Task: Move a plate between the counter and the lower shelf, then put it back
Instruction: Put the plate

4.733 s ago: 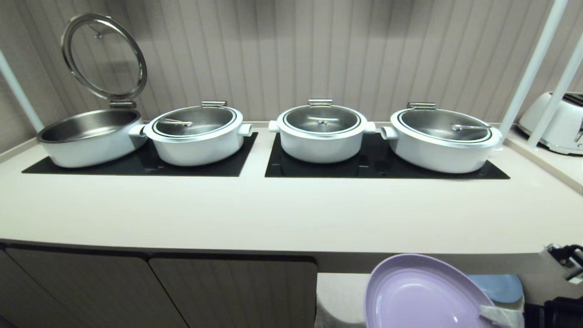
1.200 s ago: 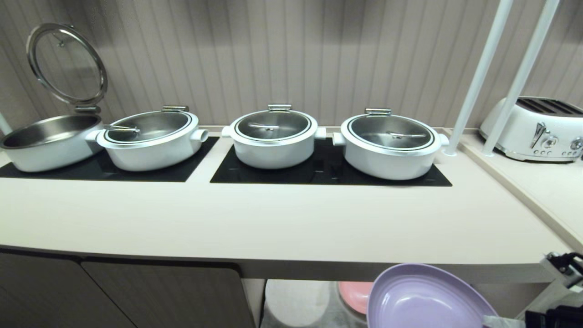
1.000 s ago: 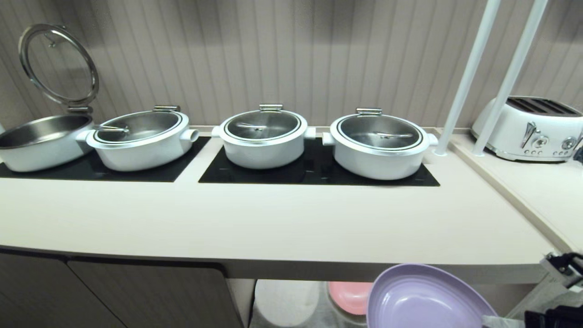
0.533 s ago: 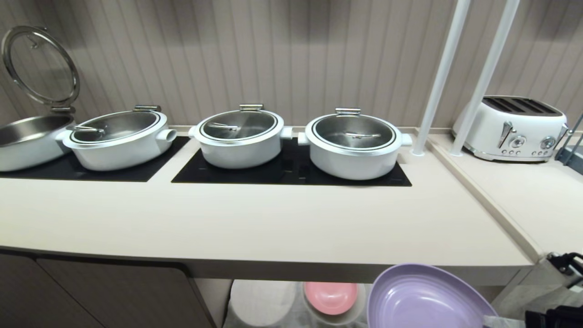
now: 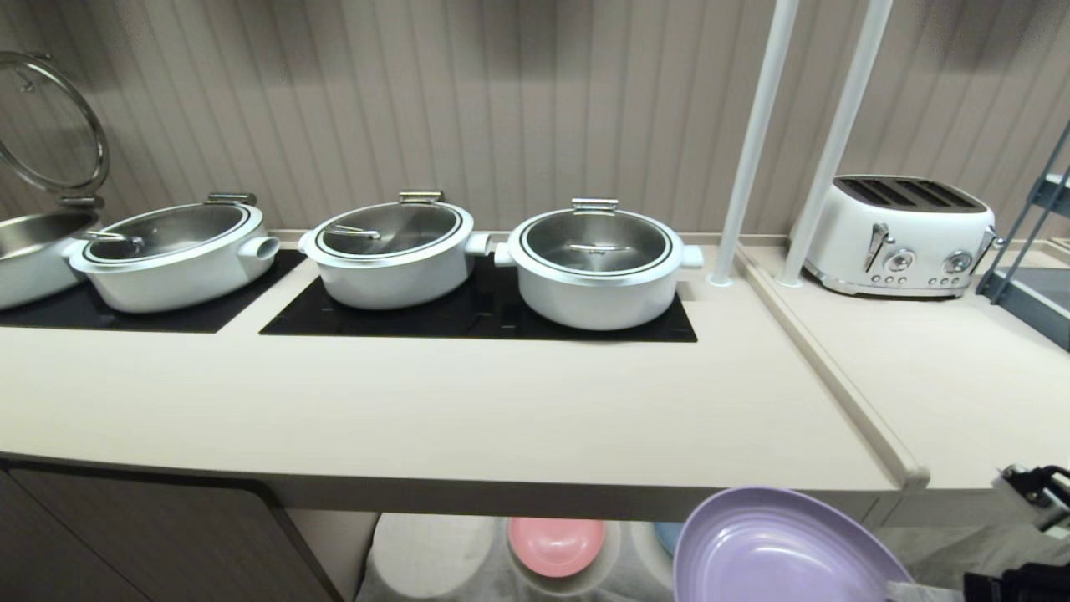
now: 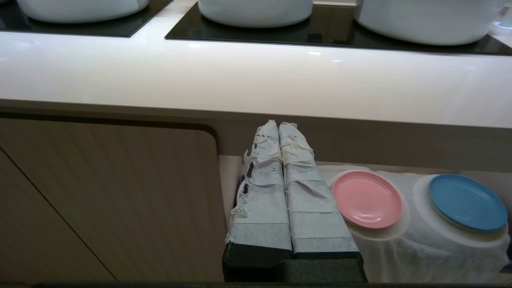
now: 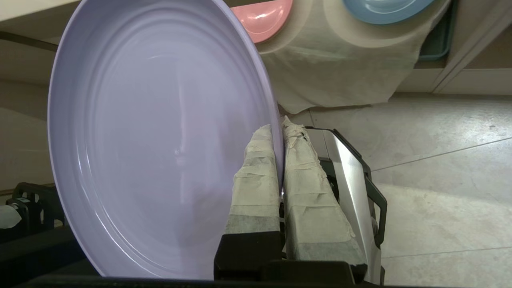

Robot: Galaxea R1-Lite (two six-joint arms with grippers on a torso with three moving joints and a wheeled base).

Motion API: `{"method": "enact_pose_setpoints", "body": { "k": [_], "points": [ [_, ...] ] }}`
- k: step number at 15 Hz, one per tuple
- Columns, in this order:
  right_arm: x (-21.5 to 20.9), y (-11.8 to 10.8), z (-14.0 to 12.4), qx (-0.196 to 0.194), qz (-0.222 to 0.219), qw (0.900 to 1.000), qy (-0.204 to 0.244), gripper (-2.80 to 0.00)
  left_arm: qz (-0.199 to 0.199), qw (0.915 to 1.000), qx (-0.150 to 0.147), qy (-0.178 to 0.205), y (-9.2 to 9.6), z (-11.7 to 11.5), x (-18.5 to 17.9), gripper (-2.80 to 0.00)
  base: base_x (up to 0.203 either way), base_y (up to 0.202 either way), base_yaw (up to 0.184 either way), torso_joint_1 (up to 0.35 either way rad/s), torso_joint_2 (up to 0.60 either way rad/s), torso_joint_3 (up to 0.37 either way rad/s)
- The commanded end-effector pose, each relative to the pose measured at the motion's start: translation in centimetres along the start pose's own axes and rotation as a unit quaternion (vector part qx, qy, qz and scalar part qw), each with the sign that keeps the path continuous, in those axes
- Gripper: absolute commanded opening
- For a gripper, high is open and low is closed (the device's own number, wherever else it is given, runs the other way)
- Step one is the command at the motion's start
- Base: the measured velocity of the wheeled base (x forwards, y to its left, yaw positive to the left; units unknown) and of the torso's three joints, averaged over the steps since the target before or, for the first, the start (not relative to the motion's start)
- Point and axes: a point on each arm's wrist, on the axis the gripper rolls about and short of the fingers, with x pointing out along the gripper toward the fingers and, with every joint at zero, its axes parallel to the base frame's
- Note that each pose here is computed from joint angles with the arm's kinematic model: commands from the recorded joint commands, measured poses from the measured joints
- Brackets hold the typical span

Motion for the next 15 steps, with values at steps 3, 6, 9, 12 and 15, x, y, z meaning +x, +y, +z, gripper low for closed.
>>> {"method": "enact_pose_setpoints", "body": {
  "k": [3,6,9,12,15],
  "points": [
    [0.02,-0.02,-0.01,0.002,0.000,1.000,0.001,-2.80,0.000,1.0000,0.000,0.000,0.00,0.00,0.01,-2.80,0.000,-0.084,0.001,0.000,0.00,0.003],
    [0.02,-0.02,-0.01,0.002,0.000,1.000,0.001,-2.80,0.001,1.0000,-0.001,0.000,0.00,0.00,0.01,-2.80,0.000,0.000,0.000,0.000,0.00,0.000],
    [0.02,-0.04,-0.02,0.002,0.000,1.000,0.001,-2.80,0.001,1.0000,-0.001,0.000,0.00,0.00,0.01,-2.80,0.000,0.000,0.000,0.000,0.00,0.000],
    [0.06,-0.03,0.10,0.004,-0.001,1.000,0.002,-2.80,0.000,1.0000,-0.001,0.000,0.00,0.00,0.01,-2.80,0.000,0.000,0.000,0.000,0.00,0.000],
    [0.54,0.07,0.88,0.006,-0.004,1.000,0.006,-2.80,0.001,1.0000,-0.001,0.000,0.00,0.00,0.01,-2.80,0.000,0.000,0.000,0.000,0.00,0.000]
  ]
}}
